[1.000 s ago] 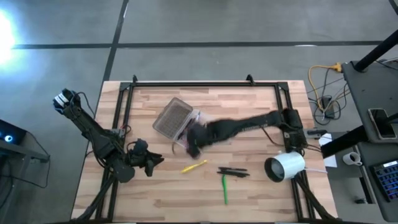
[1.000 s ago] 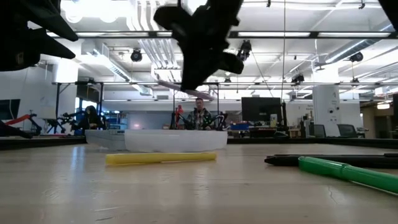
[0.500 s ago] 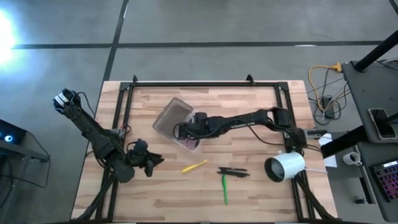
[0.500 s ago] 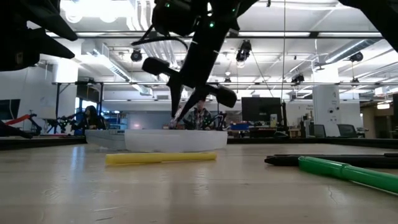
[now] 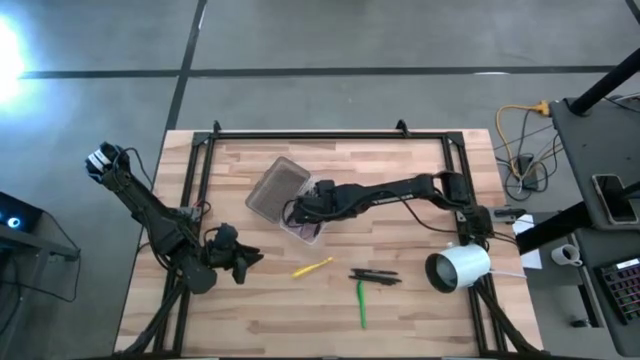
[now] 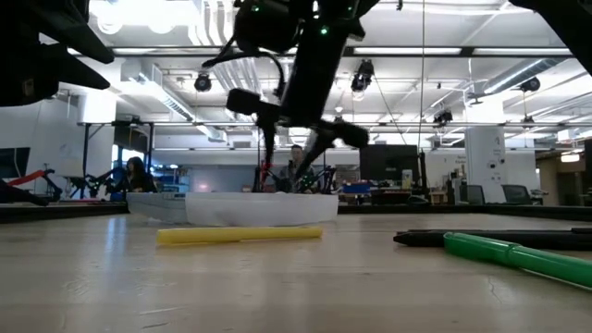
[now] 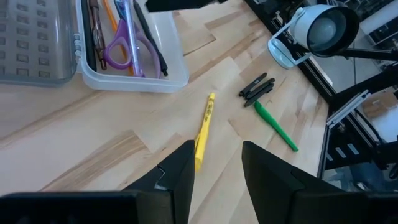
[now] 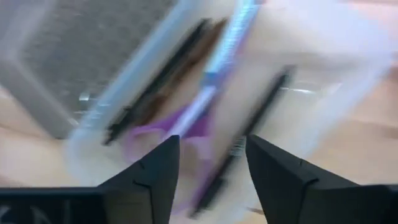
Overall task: Pick & place school supplies into a supply box
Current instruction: Adjust the purple scissors in the black supply box, then put the yellow pen into the black supply box
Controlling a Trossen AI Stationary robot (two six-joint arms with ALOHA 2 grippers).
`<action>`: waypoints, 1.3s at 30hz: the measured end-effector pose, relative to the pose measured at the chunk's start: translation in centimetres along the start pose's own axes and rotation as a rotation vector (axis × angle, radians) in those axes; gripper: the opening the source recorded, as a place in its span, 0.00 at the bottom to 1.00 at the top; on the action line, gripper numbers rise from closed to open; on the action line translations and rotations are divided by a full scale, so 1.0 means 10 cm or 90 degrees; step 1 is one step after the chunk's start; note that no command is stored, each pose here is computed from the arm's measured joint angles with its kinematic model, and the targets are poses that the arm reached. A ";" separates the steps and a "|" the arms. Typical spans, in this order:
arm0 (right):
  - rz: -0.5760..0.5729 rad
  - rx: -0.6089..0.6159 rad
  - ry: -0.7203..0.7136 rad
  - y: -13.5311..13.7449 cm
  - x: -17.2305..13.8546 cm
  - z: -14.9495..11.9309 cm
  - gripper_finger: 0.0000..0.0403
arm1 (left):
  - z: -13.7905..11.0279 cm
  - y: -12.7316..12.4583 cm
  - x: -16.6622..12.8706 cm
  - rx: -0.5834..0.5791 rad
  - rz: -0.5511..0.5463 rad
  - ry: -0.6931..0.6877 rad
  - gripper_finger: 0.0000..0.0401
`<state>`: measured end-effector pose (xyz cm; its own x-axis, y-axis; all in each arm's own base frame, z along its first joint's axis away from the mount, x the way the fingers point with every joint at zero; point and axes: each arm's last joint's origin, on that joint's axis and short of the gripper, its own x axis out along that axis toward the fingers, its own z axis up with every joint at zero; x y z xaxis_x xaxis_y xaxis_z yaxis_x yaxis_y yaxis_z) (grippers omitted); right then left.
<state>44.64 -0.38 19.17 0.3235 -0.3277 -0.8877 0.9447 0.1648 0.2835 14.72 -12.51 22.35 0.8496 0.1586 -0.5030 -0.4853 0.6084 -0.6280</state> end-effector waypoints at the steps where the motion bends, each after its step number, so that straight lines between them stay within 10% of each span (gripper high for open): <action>1: -0.021 -0.005 0.000 -0.04 -0.01 0.01 0.45 | 0.00 0.00 0.00 0.000 0.000 0.000 0.29; 15: 0.004 0.047 0.008 -0.10 0.28 0.59 0.42 | 0.00 0.00 0.00 0.000 0.000 0.000 0.29; 39: 0.066 0.025 0.010 0.07 0.53 0.48 0.21 | -0.11 -0.01 0.10 0.001 0.019 0.003 0.29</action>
<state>47.25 -6.52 16.39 0.4188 -0.2968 -0.8582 0.9078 0.1605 0.3875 15.43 -13.26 21.23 0.8341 0.1730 -0.5238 -0.5097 0.6046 -0.6120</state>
